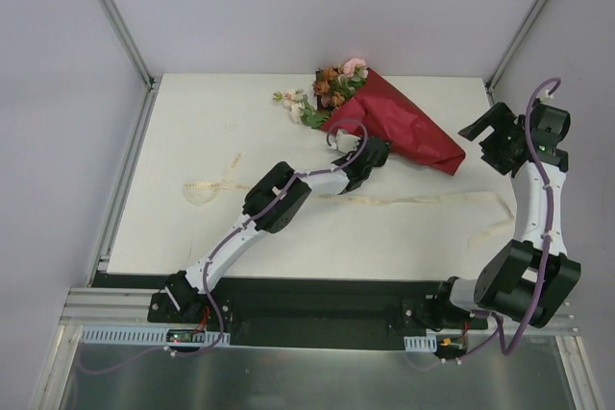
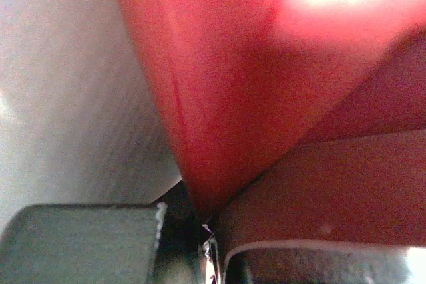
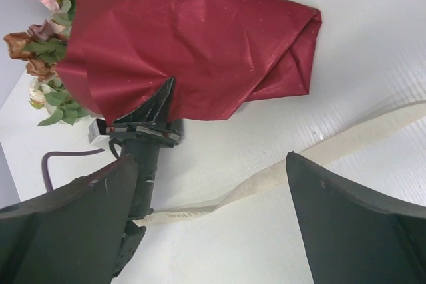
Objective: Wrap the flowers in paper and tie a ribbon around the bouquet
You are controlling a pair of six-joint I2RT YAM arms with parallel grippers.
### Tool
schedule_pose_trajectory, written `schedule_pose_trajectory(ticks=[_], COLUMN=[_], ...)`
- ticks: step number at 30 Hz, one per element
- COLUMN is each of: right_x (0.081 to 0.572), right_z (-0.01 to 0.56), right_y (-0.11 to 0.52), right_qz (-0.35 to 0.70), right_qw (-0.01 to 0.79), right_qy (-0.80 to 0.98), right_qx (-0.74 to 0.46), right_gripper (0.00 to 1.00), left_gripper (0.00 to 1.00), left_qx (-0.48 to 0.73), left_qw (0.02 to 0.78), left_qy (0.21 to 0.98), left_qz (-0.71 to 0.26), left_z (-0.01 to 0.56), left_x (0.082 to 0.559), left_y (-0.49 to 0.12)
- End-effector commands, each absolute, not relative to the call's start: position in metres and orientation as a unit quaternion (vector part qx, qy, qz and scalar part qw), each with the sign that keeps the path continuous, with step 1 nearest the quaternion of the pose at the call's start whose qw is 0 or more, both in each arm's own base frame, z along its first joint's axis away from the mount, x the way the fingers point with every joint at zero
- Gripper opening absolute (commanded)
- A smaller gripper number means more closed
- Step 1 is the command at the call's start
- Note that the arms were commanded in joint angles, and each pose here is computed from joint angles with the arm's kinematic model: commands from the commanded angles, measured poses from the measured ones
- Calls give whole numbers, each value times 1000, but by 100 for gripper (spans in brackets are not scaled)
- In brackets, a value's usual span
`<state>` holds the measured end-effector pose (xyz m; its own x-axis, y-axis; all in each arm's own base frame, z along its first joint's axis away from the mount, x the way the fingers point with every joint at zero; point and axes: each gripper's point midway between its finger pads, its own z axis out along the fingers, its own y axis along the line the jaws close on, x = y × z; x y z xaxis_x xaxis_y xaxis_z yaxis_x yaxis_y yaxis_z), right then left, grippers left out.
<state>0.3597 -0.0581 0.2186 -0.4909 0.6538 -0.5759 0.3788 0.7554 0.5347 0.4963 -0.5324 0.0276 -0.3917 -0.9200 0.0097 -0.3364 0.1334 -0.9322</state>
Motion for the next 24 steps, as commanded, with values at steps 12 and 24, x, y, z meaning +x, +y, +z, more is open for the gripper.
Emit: schedule_pose_trajectory(ticks=[12, 24], right_x=[348, 346], right_z=[183, 153], right_y=[-34, 9], right_qz=[172, 156], right_qw=[362, 324], right_qy=[872, 908], right_qx=[282, 214], right_gripper=[96, 96], left_gripper=[0, 0], left_qx=[-428, -339], left_qw=[235, 129], left_qy=[642, 646], left_qz=[-591, -671], left_z=[120, 129], left_x=[463, 403], left_y=[-427, -359])
